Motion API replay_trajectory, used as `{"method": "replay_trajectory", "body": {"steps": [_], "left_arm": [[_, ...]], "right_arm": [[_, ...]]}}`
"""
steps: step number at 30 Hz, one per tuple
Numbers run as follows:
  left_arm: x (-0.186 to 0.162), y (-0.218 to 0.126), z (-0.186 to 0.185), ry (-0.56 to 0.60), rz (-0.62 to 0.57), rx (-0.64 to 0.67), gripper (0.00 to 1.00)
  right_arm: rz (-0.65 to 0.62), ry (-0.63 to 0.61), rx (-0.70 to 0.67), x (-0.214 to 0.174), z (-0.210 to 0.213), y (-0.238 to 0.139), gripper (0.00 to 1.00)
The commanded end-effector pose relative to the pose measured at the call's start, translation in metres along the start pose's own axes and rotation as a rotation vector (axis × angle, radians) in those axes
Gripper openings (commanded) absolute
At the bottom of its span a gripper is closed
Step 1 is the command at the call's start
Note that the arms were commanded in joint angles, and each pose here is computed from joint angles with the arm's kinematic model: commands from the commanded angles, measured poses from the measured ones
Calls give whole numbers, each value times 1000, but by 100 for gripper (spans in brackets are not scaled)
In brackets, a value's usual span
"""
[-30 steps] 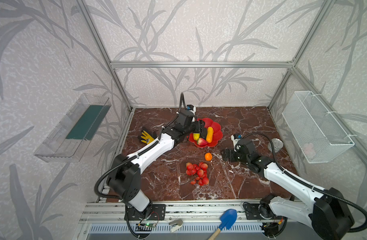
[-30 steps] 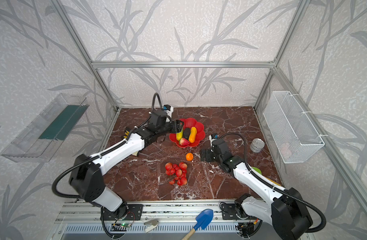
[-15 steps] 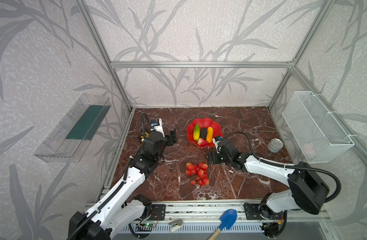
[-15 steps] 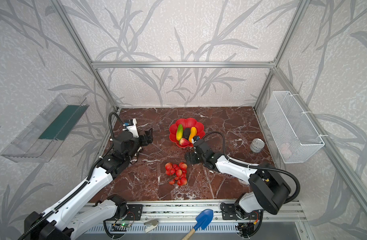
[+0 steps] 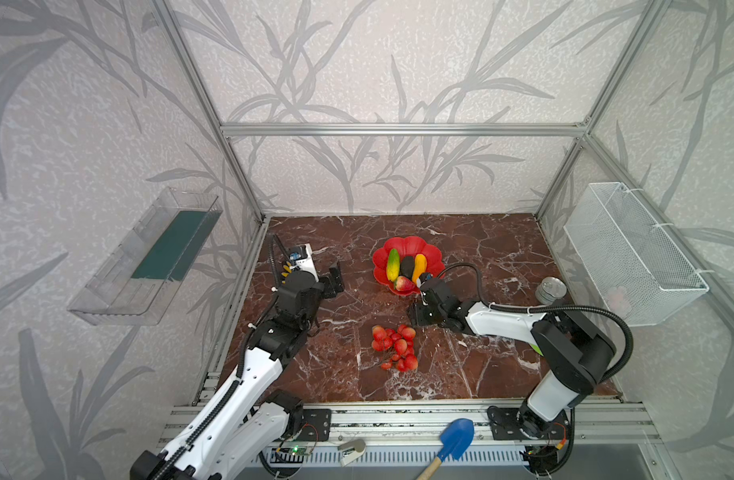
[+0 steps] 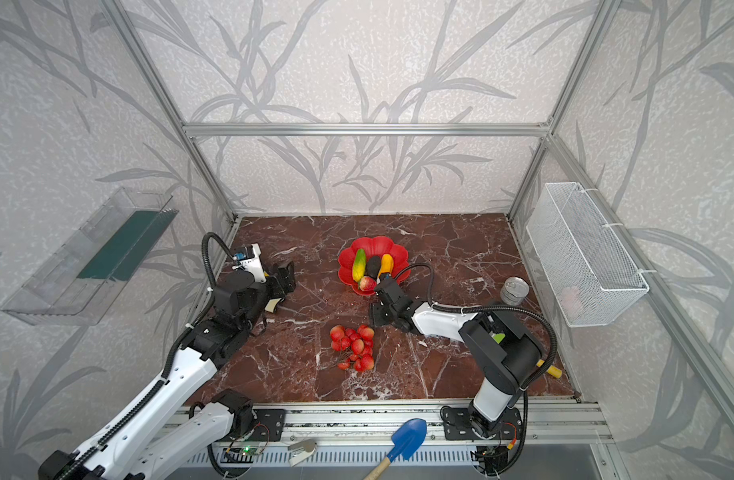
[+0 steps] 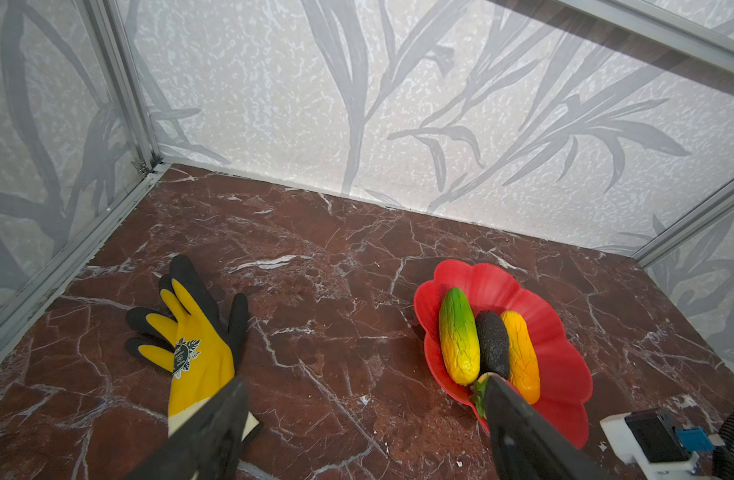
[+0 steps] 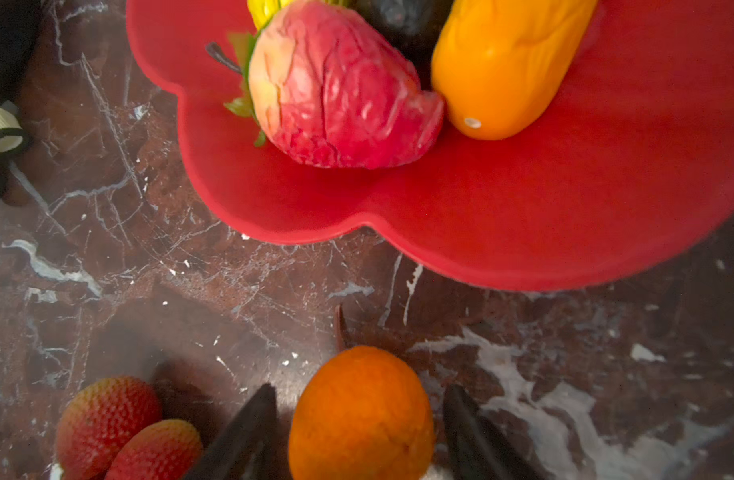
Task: Place and organize the fake fruits in the fruit bowl
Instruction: 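Grasp the orange with the right gripper while the left arm withdraws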
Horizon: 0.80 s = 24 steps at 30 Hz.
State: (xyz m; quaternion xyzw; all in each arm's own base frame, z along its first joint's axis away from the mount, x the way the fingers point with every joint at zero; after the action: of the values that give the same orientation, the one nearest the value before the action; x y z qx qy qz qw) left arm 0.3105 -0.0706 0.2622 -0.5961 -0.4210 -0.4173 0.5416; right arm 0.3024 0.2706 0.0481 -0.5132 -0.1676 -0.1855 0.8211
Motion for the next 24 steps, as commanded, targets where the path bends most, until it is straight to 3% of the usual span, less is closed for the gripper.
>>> {"method": "replay_trajectory", "body": {"steps": [1, 8, 17, 24], "left_arm": [[-4, -2, 4, 37, 10, 7, 89], [-3, -7, 8, 102, 19, 20, 89], [-6, -9, 9, 119, 26, 17, 89], [-6, -13, 6, 110, 31, -10, 89]], "right_arm": [[-26, 1, -11, 7, 3, 0, 53], [-89, -26, -49, 15, -7, -32, 38], [-299, -99, -52, 64, 1, -104, 37], [-359, -160, -58, 132, 16, -92, 37]]}}
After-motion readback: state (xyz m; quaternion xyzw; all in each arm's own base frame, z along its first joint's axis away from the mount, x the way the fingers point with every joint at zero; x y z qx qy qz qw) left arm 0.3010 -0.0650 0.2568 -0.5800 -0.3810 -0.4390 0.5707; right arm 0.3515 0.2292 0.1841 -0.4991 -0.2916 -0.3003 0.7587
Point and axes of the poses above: each gripper's point midway between its finger pads, its own y axis out along the fingers, its own z axis along the line the jaws close on, x = y × z, the point moved 1 cm from there along -y, back along the fingers, and after that the axes turned 12 degrees about y, right-handed, at the moved point
